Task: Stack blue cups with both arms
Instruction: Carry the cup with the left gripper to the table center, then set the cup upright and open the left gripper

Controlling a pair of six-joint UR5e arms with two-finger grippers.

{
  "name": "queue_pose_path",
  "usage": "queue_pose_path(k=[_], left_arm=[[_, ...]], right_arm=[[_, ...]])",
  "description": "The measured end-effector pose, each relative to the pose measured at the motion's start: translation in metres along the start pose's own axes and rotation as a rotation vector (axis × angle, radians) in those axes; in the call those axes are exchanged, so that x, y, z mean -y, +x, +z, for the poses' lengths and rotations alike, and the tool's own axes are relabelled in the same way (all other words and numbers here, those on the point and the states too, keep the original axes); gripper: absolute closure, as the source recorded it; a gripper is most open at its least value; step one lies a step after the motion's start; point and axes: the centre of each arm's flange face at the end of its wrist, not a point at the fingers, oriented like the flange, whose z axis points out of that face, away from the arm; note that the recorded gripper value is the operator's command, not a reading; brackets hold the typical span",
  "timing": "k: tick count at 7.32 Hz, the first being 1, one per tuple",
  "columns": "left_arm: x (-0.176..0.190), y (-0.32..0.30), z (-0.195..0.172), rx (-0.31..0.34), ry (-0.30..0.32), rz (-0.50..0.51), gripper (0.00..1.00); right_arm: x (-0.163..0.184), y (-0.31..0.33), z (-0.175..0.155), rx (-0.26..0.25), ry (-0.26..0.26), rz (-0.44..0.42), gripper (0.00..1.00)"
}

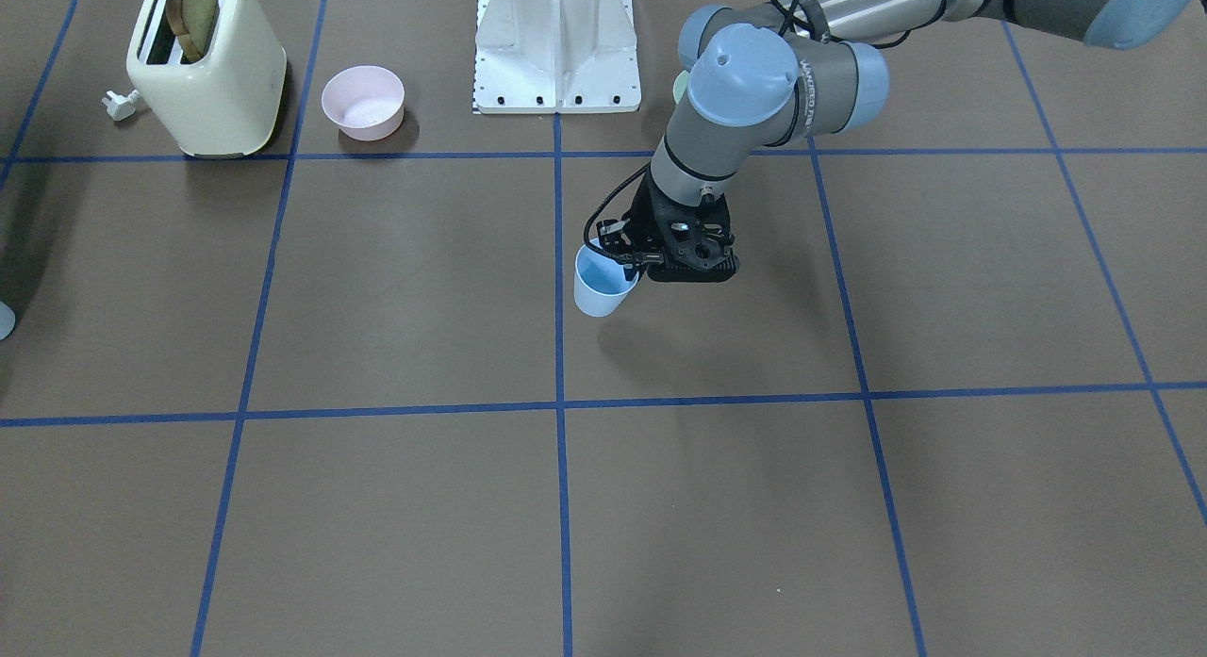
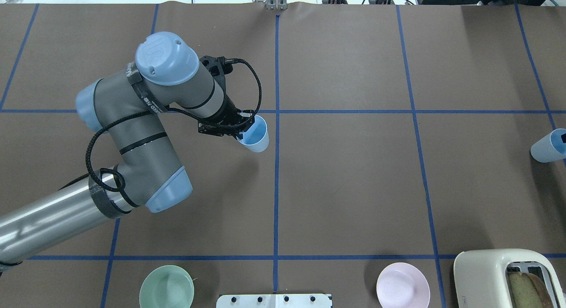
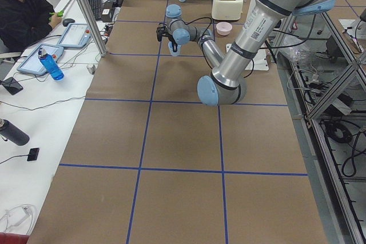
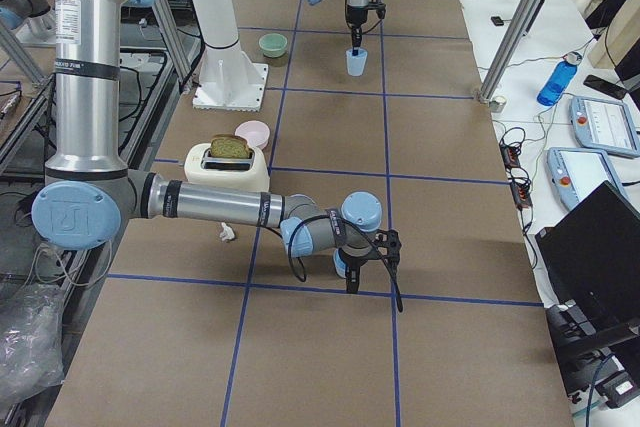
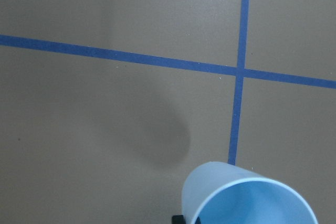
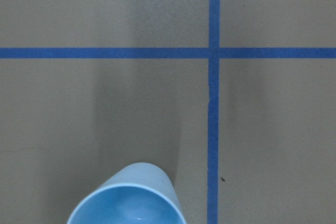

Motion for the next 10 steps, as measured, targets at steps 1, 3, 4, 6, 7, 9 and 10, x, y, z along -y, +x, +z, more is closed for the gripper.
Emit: queue_pose_path(k=[1, 3, 4, 6, 7, 9, 10], left_arm=[[-0.008, 0.004, 0.009, 0.009, 0.006, 0.009, 1.00], [-0.022, 0.011, 0.023, 0.022, 0.013, 0.023, 1.00], [-0.027, 0.017, 0.029, 0.024, 0.018, 0.024, 1.00], [-0.030, 0.027, 0.037, 0.031, 0.023, 0.014, 1.00], [-0.032, 0.030, 0.043, 0.036, 0.030, 0.016, 1.00], [-0.034, 0.033, 0.049, 0.036, 0.037, 0.022, 0.25], [-0.035, 0.033, 0.050, 0.028, 0.038, 0.028, 0.03]], right_arm=[[0.001, 0.001, 0.002, 0.000, -0.001, -0.002, 0.00], [0.002, 0.000, 0.003, 0.000, 0.000, -0.003, 0.00], [0.002, 0.000, 0.003, 0.001, 0.000, -0.003, 0.00], [0.002, 0.000, 0.003, 0.002, 0.000, -0.004, 0.00], [0.003, -0.001, 0.003, 0.002, 0.001, -0.004, 0.00], [0.004, -0.002, 0.002, 0.003, 0.002, -0.005, 0.00], [0.005, -0.003, 0.002, 0.004, 0.003, -0.006, 0.00]])
